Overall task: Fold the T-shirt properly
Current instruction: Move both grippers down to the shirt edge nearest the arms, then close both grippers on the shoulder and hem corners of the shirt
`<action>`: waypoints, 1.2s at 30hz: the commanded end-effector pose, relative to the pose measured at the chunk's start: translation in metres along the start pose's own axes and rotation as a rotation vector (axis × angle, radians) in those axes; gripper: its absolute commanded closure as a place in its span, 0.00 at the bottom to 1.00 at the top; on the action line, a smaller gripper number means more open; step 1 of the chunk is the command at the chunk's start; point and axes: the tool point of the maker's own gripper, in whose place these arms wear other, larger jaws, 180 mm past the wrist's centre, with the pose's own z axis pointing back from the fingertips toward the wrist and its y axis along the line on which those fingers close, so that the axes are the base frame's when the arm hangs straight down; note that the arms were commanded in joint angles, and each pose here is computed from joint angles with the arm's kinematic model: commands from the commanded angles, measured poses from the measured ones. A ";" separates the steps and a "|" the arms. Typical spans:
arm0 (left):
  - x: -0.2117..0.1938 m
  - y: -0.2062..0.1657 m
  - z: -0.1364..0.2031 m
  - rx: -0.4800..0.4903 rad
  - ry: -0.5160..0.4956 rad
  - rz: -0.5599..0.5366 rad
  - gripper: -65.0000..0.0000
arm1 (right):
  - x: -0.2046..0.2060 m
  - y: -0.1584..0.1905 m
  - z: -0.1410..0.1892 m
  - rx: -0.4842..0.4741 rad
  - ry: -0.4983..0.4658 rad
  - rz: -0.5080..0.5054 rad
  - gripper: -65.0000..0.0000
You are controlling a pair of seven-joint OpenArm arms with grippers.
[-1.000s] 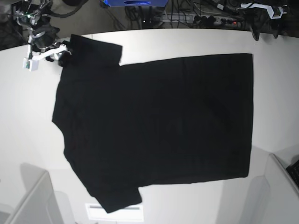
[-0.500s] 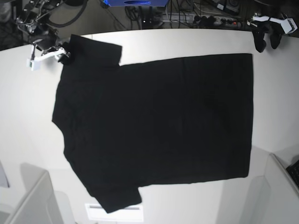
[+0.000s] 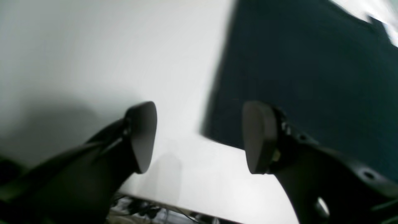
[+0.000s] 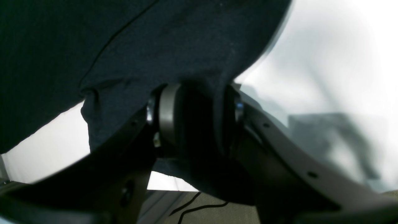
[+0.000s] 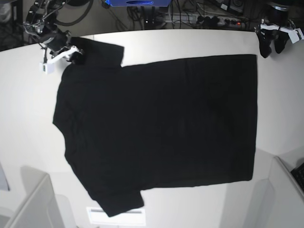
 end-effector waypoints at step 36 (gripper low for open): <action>-0.037 -0.027 -0.057 -0.067 0.144 0.139 0.36 | -0.011 -0.008 0.003 -0.032 0.053 0.014 1.00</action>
